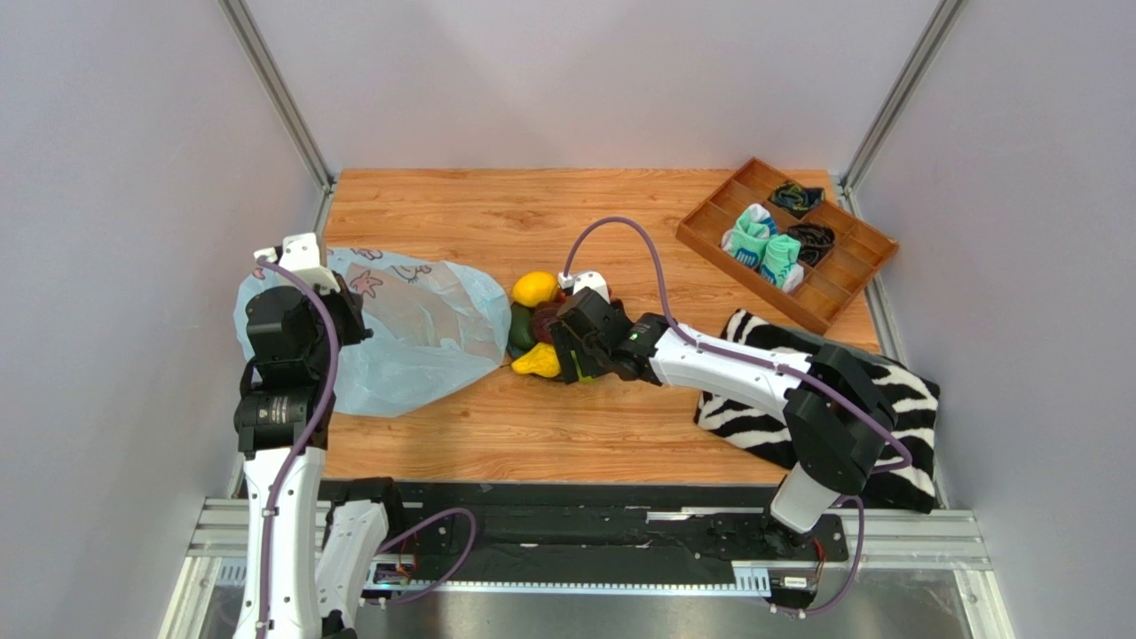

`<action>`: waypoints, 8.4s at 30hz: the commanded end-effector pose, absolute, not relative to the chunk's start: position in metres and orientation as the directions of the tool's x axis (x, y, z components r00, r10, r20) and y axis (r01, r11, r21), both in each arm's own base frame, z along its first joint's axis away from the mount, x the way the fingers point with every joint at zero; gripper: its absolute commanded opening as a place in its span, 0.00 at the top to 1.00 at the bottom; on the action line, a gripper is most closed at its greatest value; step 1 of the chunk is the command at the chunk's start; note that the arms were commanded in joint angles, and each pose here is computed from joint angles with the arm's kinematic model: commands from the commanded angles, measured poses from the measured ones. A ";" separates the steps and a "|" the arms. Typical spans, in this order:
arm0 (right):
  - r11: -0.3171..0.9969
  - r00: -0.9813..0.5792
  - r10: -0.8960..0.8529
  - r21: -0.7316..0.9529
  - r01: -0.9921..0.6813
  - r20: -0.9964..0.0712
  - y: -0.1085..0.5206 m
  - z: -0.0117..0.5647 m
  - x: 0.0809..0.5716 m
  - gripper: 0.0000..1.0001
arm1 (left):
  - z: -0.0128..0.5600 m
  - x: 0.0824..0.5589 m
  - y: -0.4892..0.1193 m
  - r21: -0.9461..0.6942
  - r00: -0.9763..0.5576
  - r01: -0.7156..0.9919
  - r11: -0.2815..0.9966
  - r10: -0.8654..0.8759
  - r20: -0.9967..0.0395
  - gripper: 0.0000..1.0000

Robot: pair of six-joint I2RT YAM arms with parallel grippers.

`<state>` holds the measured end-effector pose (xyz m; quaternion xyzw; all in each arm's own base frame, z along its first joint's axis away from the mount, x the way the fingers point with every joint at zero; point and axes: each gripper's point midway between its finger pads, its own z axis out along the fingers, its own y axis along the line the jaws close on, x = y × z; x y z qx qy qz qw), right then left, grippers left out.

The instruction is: Place the fruits into the plastic bag

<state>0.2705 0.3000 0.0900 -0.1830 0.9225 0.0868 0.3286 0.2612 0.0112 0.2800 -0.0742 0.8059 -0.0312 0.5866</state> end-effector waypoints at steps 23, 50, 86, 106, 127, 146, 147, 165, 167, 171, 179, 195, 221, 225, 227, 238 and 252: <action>0.917 -0.719 -0.272 0.054 -0.395 -0.639 0.292 0.112 0.259 0.42 | 0.290 0.263 0.009 -0.142 -0.271 -0.068 0.987 -0.155 -0.950 1.00; 0.741 -0.430 -0.026 0.271 -0.614 -0.903 0.374 0.308 0.257 0.51 | 0.288 0.260 0.006 -0.156 -0.282 -0.060 0.986 -0.167 -0.945 1.00; 0.572 -0.551 -0.111 0.400 -0.716 -0.827 0.613 0.157 0.312 0.12 | 0.291 0.262 -0.007 -0.185 -0.270 0.010 0.983 -0.175 -0.947 1.00; 0.506 -0.504 -0.019 0.426 -0.750 -0.864 0.591 0.224 0.293 0.04 | 0.288 0.261 0.002 -0.173 -0.277 -0.040 0.984 -0.177 -0.944 1.00; 0.913 -0.308 -0.079 0.055 -0.405 -0.948 0.391 0.254 0.293 0.05 | 0.287 0.260 0.004 -0.170 -0.283 -0.053 0.984 -0.178 -0.943 1.00; 0.959 -0.471 -0.229 -0.115 -0.258 -0.852 0.357 0.193 0.315 0.00 | 0.286 0.261 0.002 -0.174 -0.284 -0.045 0.984 -0.180 -0.942 1.00; 0.957 -0.474 -0.235 -0.117 -0.266 -0.848 0.358 0.191 0.316 0.00 | 0.286 0.262 0.002 -0.176 -0.285 -0.044 0.983 -0.181 -0.941 1.00; 0.932 -0.506 -0.302 -0.138 -0.335 -0.808 0.375 0.158 0.321 0.01 | 0.285 0.262 0.000 -0.181 -0.291 -0.033 0.983 -0.183 -0.939 1.00; 0.931 -0.510 -0.310 -0.148 -0.334 -0.803 0.375 0.154 0.322 0.02 | 0.285 0.263 -0.001 -0.183 -0.292 -0.032 0.983 -0.184 -0.939 1.00; 0.931 -0.509 -0.320 -0.165 -0.326 -0.799 0.372 0.152 0.325 0.02 | 0.284 0.263 -0.001 -0.183 -0.293 -0.033 0.983 -0.184 -0.938 1.00; 0.929 -0.506 -0.343 -0.208 -0.305 -0.792 0.367 0.146 0.329 0.02 | 0.283 0.263 -0.001 -0.184 -0.298 -0.031 0.982 -0.185 -0.937 1.00; 0.919 -0.513 -0.385 -0.268 -0.289 -0.767 0.362 0.138 0.332 0.07 | 0.283 0.264 -0.002 -0.187 -0.300 -0.026 0.982 -0.186 -0.936 1.00; 0.916 -0.515 -0.381 -0.240 -0.321 -0.768 0.366 0.151 0.326 0.40 | 0.284 0.264 -0.003 -0.191 -0.298 -0.022 0.981 -0.189 -0.936 1.00; 0.917 -0.502 -0.368 -0.216 -0.335 -0.782 0.368 0.164 0.321 0.42 | 0.284 0.264 -0.003 -0.192 -0.298 -0.020 0.981 -0.189 -0.936 1.00; 0.924 -0.491 -0.345 -0.198 -0.327 -0.800 0.367 0.175 0.320 0.42 | 0.284 0.264 -0.003 -0.193 -0.298 -0.021 0.981 -0.191 -0.935 1.00; 0.873 -0.392 -0.065 0.138 -0.468 -0.918 0.379 0.256 0.288 0.45 | 0.286 0.263 -0.005 -0.197 -0.292 -0.011 0.980 -0.191 -0.937 1.00; 0.633 -0.486 -0.050 0.348 -0.691 -0.873 0.516 0.255 0.286 0.50 | 0.286 0.263 -0.008 -0.203 -0.295 0.003 0.979 -0.193 -0.936 1.00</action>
